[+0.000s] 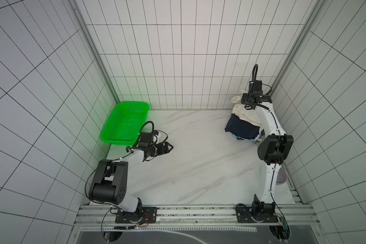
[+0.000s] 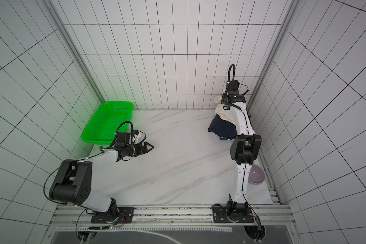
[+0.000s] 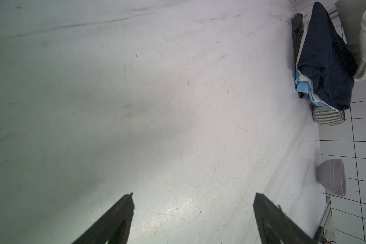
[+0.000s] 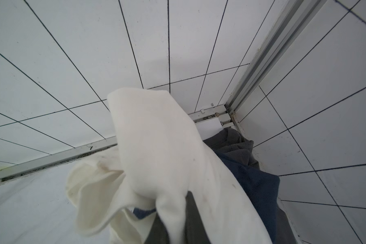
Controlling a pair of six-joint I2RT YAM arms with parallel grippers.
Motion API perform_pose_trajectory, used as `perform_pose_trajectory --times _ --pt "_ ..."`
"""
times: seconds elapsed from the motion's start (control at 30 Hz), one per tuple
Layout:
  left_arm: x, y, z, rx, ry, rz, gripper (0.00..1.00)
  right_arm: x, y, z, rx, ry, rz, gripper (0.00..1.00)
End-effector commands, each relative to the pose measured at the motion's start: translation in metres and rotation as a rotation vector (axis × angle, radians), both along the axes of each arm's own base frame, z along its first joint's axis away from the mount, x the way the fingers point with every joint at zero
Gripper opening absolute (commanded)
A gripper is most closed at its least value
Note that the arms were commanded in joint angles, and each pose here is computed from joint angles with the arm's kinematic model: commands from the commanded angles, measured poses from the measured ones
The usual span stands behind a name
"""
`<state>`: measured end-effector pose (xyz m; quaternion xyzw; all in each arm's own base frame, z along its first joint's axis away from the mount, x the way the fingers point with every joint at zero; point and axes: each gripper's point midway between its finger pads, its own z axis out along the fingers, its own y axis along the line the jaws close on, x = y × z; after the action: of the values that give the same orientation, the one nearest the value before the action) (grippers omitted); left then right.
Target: Fold and stack the t-shirts
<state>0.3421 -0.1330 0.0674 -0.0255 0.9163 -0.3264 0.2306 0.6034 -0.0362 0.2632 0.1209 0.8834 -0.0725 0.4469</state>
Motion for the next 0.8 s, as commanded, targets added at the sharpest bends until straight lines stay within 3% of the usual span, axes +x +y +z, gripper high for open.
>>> perform_pose_trajectory --times 0.0,0.27,0.47,0.57,0.63,0.77 --pt "0.008 0.000 0.006 0.002 -0.028 -0.013 0.90 -0.004 0.002 -0.083 -0.007 0.191 -0.015 0.00" --pt "0.013 -0.008 0.007 -0.033 -0.030 -0.015 0.89 0.009 0.015 -0.108 0.027 0.216 0.043 0.00" --pt "0.013 -0.013 0.004 -0.015 -0.022 -0.034 0.89 0.012 0.025 -0.109 0.063 0.228 0.131 0.26" --pt "0.012 -0.011 0.003 0.000 -0.022 -0.035 0.88 -0.002 0.026 -0.075 0.076 0.200 0.157 0.58" --pt "0.013 -0.010 0.003 0.007 -0.023 -0.035 0.88 -0.016 0.022 -0.055 0.096 0.161 0.163 0.65" --pt "0.012 -0.010 0.001 0.009 -0.016 -0.037 0.88 -0.043 -0.009 -0.052 0.123 0.109 0.105 0.68"
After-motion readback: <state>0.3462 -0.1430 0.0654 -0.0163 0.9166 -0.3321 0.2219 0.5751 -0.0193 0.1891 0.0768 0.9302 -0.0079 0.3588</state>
